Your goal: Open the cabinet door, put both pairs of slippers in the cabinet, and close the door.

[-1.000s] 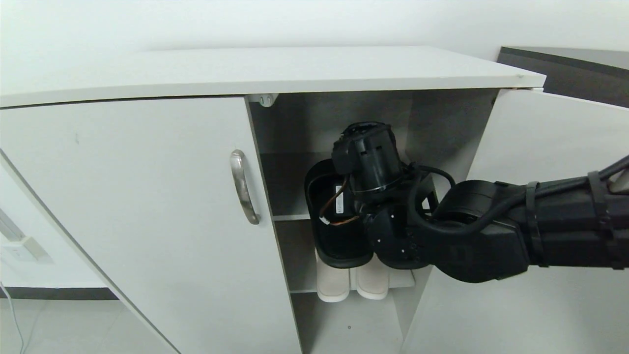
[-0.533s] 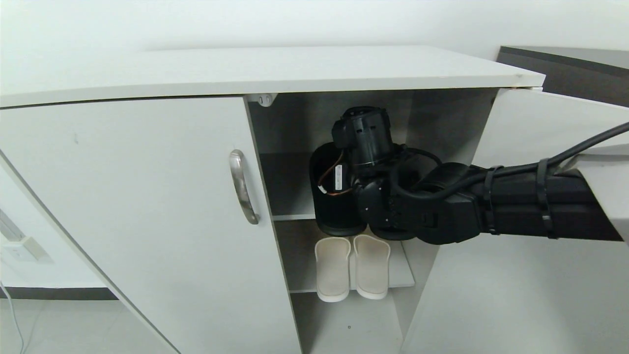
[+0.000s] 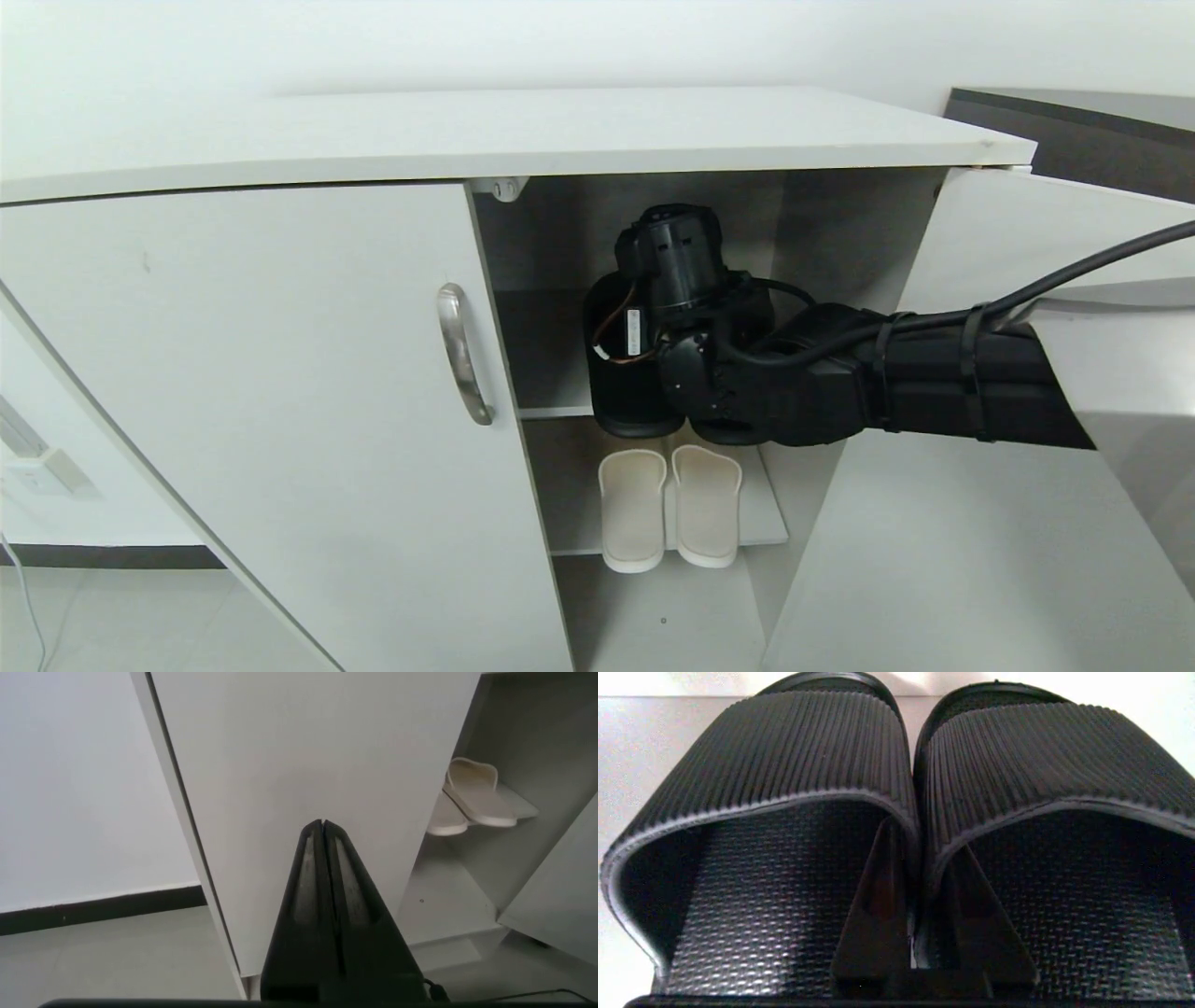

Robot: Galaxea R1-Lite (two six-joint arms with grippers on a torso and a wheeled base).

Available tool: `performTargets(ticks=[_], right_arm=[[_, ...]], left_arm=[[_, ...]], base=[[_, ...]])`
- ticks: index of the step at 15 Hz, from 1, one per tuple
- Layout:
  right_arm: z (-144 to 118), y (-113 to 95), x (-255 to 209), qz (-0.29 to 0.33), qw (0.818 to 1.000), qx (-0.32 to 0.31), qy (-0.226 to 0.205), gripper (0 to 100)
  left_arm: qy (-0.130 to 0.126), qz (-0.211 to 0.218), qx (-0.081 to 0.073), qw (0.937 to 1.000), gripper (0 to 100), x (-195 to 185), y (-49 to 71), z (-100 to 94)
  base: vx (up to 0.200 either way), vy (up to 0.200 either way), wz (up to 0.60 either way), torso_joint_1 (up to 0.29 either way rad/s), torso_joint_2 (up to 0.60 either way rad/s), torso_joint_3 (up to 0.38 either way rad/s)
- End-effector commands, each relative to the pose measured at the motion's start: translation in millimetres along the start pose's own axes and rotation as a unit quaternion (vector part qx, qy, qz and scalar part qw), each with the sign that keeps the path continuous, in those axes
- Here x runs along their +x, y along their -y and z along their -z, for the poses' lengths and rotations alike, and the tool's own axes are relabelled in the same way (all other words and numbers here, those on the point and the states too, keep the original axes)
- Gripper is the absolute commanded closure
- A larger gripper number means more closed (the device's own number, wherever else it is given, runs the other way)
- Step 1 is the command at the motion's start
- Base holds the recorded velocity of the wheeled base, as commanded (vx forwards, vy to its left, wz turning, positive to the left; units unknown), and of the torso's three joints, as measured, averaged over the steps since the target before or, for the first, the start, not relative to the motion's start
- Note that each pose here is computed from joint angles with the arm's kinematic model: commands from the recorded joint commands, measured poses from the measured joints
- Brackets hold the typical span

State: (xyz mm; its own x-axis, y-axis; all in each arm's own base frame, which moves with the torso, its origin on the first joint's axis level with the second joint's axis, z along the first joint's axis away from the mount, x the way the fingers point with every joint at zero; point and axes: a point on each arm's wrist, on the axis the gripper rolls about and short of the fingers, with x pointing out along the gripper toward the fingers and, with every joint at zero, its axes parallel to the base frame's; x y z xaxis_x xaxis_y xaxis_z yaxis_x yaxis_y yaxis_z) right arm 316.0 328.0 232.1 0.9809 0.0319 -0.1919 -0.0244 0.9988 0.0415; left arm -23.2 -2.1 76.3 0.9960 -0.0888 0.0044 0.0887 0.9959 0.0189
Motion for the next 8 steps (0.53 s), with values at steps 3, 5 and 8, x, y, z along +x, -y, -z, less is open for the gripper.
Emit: performTargets(ticks=[3,5,8], right_arm=[[4.0,0.2,5.6,0.003,1.0,-0.001,-0.003,100],[6.0,1.1,8.2,0.006,1.0,-0.002,-0.005,100],[7.0,2.1,10.4,0.007,1.0,-0.002,-0.006,100]], left_arm=[[-0.001,0.0,0.0,1.0,100,0.1,0.0,0.0],[-0.001,0.0,0.0,1.0,100,0.1,0.0,0.0],[-0.001,0.0,0.0,1.0,100,0.1,-0.1,0.0]], base=[[0.0,0.0,0.0,0.0,0.0,0.0],[0.0,0.0,0.0,0.0,0.0,0.0],[0.0,0.0,0.0,0.0,0.0,0.0]])
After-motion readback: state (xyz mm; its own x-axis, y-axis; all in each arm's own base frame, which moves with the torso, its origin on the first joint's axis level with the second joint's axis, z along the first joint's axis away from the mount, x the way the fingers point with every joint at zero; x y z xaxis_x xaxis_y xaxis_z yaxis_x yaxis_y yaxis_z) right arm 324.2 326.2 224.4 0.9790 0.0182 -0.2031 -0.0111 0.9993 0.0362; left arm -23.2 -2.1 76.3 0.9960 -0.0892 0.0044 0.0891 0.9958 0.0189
